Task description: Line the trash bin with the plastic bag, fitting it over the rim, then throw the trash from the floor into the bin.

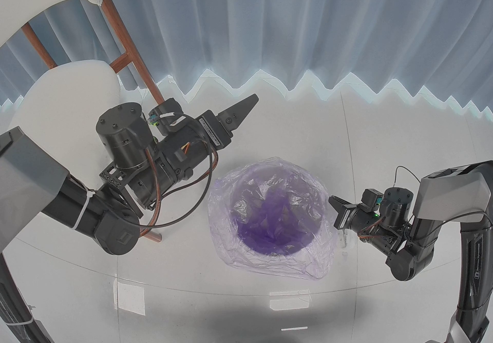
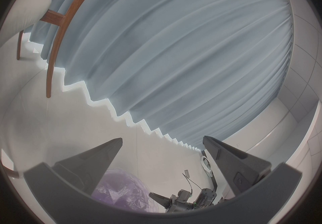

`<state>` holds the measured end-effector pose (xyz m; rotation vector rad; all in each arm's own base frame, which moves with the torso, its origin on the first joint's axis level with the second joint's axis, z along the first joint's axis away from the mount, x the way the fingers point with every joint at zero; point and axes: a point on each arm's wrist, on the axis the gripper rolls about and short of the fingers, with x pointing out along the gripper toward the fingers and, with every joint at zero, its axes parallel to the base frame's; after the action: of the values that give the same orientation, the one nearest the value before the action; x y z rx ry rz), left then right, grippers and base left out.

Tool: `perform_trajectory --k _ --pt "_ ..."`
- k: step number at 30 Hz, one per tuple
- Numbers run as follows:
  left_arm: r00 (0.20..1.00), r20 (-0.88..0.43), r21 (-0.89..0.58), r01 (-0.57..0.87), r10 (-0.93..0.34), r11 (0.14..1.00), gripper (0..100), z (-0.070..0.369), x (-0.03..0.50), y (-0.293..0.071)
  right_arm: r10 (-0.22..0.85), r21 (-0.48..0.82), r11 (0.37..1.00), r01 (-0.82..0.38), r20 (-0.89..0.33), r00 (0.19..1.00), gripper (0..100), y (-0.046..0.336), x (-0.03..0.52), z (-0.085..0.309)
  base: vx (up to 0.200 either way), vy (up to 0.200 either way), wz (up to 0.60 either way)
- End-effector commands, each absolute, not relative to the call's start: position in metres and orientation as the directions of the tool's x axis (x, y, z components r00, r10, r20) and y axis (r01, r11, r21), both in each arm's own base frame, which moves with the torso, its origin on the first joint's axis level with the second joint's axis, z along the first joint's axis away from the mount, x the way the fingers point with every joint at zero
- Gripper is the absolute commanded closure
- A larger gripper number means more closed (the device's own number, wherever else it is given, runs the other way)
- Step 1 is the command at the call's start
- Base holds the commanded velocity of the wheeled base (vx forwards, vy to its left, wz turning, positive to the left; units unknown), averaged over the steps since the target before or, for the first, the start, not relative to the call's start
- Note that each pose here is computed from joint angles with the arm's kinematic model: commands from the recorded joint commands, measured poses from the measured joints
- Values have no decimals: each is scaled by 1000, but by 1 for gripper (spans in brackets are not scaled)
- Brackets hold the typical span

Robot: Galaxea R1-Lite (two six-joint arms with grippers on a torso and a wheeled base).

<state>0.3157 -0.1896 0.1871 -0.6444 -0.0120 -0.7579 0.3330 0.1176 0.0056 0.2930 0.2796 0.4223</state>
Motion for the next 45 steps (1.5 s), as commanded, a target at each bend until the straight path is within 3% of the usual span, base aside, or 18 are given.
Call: perform_trajectory --k 1,14,31,34,45 --pt "740 230 -541 638 -632 549 0 185 318 -188 439 332 870 -365 -181 880 100 118 335 8 0 0 0" --pt "739 229 -539 638 -634 549 0 186 316 -189 392 331 882 -334 -124 912 100 103 355 14 0 0 0" --pt "745 195 -544 623 -637 562 0 173 321 -192 356 333 900 -281 -189 915 100 94 374 -31 0 0 0" --pt "748 174 -542 616 -641 572 0 164 324 -195 350 328 905 -270 -216 912 100 94 379 -51 0 0 0" --pt "788 71 -500 559 -612 661 0 123 344 -193 351 326 906 -269 -223 909 100 96 378 -54 0 0 0"
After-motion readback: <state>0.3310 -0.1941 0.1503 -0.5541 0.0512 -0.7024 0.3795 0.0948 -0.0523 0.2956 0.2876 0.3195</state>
